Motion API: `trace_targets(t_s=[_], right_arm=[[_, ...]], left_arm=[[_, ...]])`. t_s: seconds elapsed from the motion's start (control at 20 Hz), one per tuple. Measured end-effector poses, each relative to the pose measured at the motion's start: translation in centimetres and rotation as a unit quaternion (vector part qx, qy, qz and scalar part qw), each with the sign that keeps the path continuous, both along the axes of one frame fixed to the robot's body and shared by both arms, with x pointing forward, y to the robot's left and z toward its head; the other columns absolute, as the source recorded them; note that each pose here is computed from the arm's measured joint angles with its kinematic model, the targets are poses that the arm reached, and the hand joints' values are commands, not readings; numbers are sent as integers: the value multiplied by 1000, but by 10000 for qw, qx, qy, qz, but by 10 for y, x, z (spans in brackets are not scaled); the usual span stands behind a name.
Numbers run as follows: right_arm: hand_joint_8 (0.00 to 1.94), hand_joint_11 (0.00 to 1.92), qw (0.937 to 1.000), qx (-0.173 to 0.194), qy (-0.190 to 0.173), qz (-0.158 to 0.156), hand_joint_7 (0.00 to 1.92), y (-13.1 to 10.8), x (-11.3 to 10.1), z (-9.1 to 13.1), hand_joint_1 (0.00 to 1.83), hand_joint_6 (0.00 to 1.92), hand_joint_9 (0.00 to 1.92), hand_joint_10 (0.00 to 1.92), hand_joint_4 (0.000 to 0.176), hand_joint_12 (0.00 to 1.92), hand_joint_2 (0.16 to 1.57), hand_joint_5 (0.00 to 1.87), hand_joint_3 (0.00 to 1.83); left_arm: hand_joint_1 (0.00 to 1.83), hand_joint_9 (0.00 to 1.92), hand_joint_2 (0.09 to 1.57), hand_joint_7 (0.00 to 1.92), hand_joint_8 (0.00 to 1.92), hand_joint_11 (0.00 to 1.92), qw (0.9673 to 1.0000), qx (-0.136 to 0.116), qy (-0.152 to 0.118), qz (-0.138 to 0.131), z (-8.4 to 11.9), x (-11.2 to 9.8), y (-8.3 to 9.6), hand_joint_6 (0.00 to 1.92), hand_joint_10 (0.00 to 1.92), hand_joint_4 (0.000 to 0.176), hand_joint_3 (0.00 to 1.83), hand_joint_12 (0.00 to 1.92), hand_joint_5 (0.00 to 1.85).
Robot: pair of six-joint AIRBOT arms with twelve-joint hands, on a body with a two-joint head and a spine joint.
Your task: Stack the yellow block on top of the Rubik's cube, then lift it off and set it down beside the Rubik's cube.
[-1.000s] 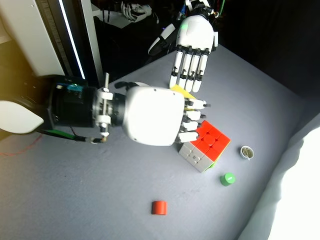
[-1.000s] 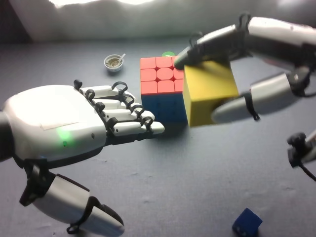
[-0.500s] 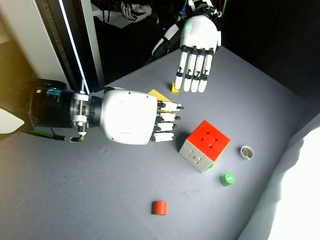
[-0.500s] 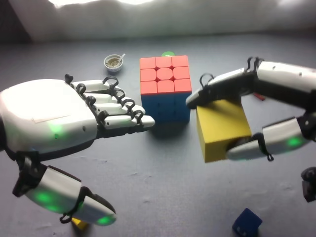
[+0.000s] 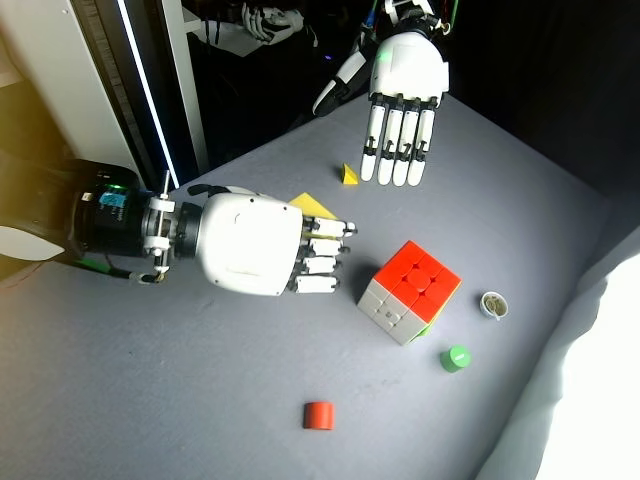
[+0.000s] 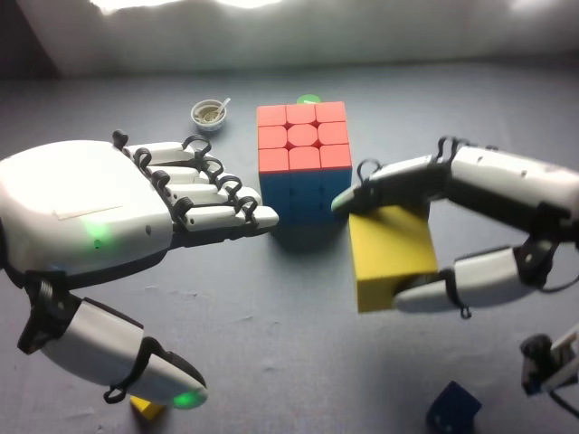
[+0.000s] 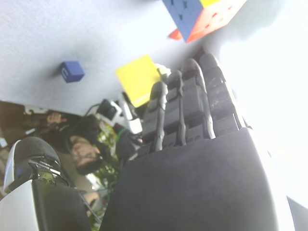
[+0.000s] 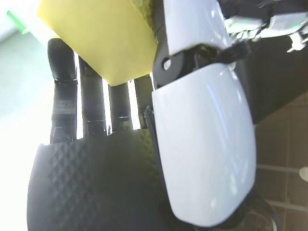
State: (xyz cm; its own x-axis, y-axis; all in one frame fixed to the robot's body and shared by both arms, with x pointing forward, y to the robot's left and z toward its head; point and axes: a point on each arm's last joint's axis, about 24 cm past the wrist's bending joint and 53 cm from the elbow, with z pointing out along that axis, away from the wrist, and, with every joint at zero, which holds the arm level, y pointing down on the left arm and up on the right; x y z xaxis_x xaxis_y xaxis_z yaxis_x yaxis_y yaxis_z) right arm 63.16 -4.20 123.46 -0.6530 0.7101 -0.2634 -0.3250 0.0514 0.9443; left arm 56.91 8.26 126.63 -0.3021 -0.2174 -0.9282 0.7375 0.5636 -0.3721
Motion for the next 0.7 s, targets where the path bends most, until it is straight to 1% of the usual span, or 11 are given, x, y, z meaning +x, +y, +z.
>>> trace_targets(t_s=[0.05,0.1,0.15,0.2,0.25,0.3,0.35,0.45,0.5,0.55,0.7], right_arm=[[1297,304,10000,-23,26,5,865,2,0,-4,1351,1067,682,1478,0,1775,1183,879,0],[1319,314,10000,-75,23,3,867,3,1,-10,1235,1019,675,1413,0,1774,1168,914,0],[1314,307,10000,-70,19,-9,865,4,2,-11,1213,992,674,1382,0,1769,1161,939,0],[1292,292,10000,-64,-63,-35,869,4,3,-10,1323,1052,679,1458,0,1768,1177,890,1],[1286,310,9997,-83,-204,-63,863,4,3,-9,1345,1075,683,1479,0,1780,1181,879,2],[1336,289,9993,-49,-356,-100,831,4,5,-6,1344,1120,661,1518,0,1806,1197,848,4],[1352,310,9993,-13,-339,-128,832,4,7,-7,1223,1083,647,1461,0,1818,1184,885,0],[1328,319,9994,42,-272,-226,857,1,15,-12,1202,1017,663,1425,0,1815,1167,923,0],[1298,323,9994,30,-245,-253,877,-1,17,-15,1206,1002,670,1369,0,1773,1160,929,0],[1300,321,9994,36,-202,-280,868,-3,19,-19,1321,1064,679,1457,0,1780,1179,877,2],[1342,333,9997,86,-63,-210,844,2,17,-28,1348,1089,677,1494,0,1788,1192,852,2]], left_arm=[[222,148,924,148,2,0,10000,1,3,3,0,0,0,3,1,0,3,357,129],[222,141,928,138,0,0,10000,-1,1,1,0,0,0,1,0,0,5,355,123],[215,137,930,132,0,0,10000,-4,2,-1,0,0,0,2,0,0,3,325,115],[219,142,929,143,5,0,10000,-3,-2,-4,0,0,0,5,2,0,2,319,122],[196,127,937,124,3,0,10000,-3,-5,2,0,0,0,3,1,0,4,263,99],[188,150,937,146,2,0,10000,-2,-13,14,0,2,2,1,3,0,1,314,114],[201,174,927,172,2,0,10000,2,-15,30,0,3,3,1,3,0,0,389,143],[214,180,927,179,2,0,10000,6,-14,44,0,4,4,1,2,0,1,437,150],[211,156,934,148,2,0,10000,48,-42,36,0,4,4,2,1,0,3,370,119],[237,172,925,163,4,0,9999,106,-68,12,-1,3,3,4,5,0,0,408,138],[196,188,928,180,2,0,9994,303,-96,-118,-7,0,2,1,2,0,0,451,152]])
